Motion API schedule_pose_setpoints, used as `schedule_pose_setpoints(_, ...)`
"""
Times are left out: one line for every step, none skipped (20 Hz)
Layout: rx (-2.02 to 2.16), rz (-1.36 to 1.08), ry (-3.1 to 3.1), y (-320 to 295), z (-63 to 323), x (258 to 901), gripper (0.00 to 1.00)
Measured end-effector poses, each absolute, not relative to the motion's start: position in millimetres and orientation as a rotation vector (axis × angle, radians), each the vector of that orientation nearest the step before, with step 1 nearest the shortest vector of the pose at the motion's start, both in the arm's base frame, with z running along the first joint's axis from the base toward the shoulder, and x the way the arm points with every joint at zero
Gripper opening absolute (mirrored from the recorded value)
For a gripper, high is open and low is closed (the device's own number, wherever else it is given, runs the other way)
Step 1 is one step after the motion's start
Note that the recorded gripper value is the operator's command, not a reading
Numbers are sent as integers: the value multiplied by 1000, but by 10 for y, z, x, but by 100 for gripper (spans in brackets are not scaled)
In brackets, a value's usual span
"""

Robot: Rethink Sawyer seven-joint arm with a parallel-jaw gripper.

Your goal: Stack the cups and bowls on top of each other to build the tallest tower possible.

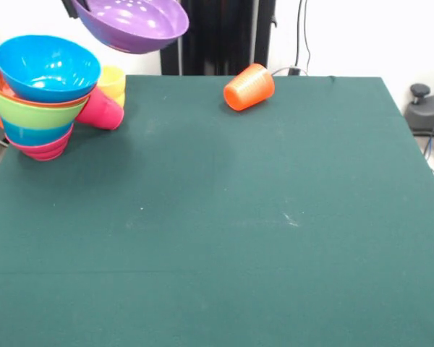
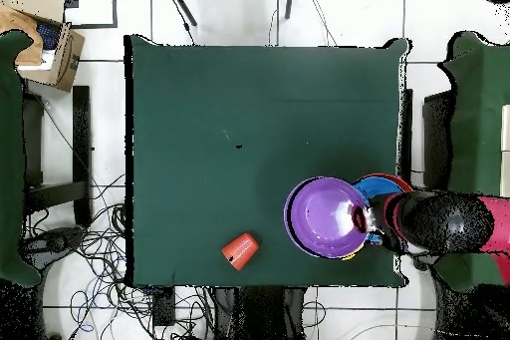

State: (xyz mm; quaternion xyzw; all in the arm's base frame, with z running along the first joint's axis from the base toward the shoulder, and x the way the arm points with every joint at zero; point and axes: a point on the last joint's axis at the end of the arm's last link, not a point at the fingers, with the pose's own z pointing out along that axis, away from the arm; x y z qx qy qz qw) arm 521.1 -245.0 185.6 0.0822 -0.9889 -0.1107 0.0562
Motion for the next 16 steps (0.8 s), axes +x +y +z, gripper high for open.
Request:
schedule_pose_setpoints(258,-335,-3004,-2485,1882,5228,0)
schedule_pose_setpoints(262,-335,-3005,-2503,1895,5237,0)
schedule_pose_setpoints(272,-336,-3009,-2547,1925,5258,0)
schedule_pose_setpoints(279,-337,-3012,-2580,1944,5276,0)
schedule_pose_setpoints(287,-339,-3017,-2621,1964,5297,0)
schedule_pose_setpoints(292,-340,-3019,-2641,1971,5306,0)
schedule_pose_setpoints(300,-343,-3022,-2666,1981,5319,0)
schedule_pose_setpoints(320,-352,-3027,-2721,1996,5342,0)
schedule_pose_setpoints(334,-360,-3028,-2754,2000,5354,0)
schedule_pose_setpoints(345,-366,-3029,-2781,2002,5361,0)
schedule_pose_setpoints(357,-371,-3030,-2807,2004,5367,0)
schedule_pose_setpoints(362,-373,-3030,-2823,2004,5371,0)
schedule_pose_setpoints(373,-380,-3031,-2848,2000,5379,0)
schedule_pose_setpoints(383,-387,-3032,-2873,1995,5386,0)
schedule_pose_setpoints(391,-391,-3033,-2891,1991,5388,0)
schedule_pose_setpoints(396,-393,-3033,-2899,1990,5389,0)
